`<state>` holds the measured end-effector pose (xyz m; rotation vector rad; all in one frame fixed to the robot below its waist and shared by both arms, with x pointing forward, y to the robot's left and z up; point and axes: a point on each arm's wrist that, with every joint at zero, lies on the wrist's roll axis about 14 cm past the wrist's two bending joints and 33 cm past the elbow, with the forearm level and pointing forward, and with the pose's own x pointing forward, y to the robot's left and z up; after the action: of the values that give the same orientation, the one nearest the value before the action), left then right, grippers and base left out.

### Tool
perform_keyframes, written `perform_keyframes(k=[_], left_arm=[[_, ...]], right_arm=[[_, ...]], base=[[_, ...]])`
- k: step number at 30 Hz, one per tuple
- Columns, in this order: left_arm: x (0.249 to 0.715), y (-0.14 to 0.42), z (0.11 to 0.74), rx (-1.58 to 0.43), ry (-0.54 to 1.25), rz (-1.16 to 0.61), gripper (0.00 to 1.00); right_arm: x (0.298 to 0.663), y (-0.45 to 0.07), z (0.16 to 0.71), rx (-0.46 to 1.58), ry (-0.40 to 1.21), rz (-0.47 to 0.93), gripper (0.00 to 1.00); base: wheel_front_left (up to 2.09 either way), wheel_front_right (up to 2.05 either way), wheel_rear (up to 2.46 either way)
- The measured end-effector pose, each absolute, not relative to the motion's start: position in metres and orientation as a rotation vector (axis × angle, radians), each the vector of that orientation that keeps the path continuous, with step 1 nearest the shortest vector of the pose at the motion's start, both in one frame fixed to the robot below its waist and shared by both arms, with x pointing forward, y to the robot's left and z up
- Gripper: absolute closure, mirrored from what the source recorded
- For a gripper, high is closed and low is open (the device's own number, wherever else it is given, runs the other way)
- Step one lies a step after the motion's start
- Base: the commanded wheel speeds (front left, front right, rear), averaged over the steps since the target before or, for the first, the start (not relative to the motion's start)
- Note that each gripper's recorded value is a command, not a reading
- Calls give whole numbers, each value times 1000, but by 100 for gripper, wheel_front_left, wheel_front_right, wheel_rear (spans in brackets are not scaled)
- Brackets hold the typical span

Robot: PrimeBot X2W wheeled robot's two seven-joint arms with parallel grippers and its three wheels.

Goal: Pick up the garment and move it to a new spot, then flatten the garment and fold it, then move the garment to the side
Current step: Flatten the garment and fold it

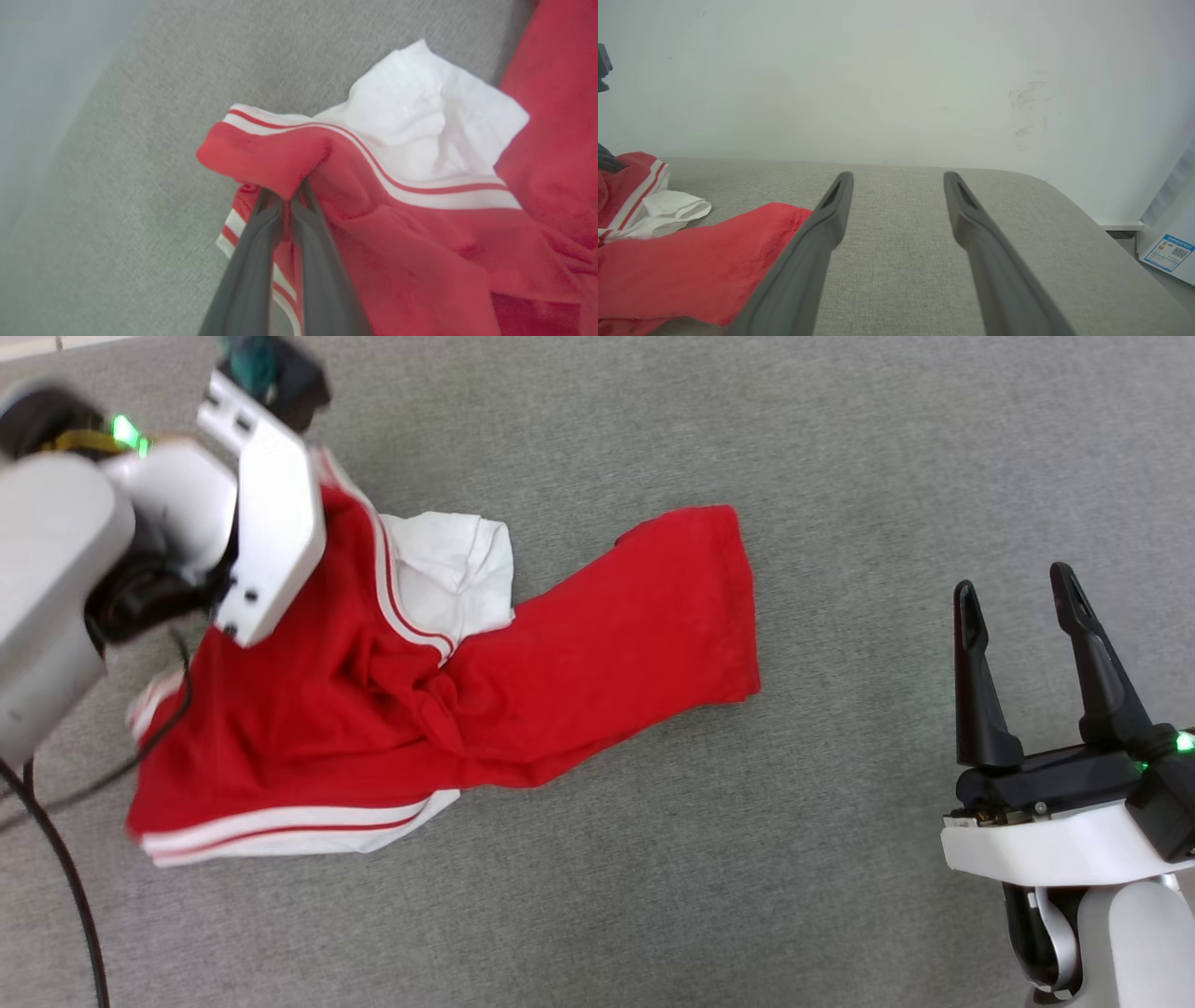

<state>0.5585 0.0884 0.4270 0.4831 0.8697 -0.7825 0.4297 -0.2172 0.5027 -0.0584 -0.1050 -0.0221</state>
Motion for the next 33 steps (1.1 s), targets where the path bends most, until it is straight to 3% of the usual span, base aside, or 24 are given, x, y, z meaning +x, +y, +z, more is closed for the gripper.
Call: perform_keyframes(k=[10, 15, 20, 24, 25, 26, 33], left_arm=[[570, -31, 497, 513, 482, -1029, 100], [547, -81, 460, 503, 513, -1142, 100], [501, -85, 392, 564, 707, -1218, 100], [501, -84, 385, 577, 715, -1217, 100], [503, -83, 386, 572, 709, -1213, 63], [504, -83, 388, 560, 697, -1210, 0], [532, -72, 443, 496, 545, -1141, 0]], right_arm=[[422, -231, 505, -62, -100, -62, 0], [420, -239, 498, -63, -78, -88, 0], [418, -248, 495, -66, -64, -112, 0], [417, -252, 493, -68, -57, -124, 0], [416, -252, 494, -66, -59, -125, 0], [416, -252, 495, -66, -62, -125, 0], [412, -242, 502, -53, -83, -99, 0]], base=[[0, 0, 0], [0, 0, 0], [0, 0, 0], [0, 0, 0], [0, 0, 0], [0, 0, 0], [0, 0, 0]])
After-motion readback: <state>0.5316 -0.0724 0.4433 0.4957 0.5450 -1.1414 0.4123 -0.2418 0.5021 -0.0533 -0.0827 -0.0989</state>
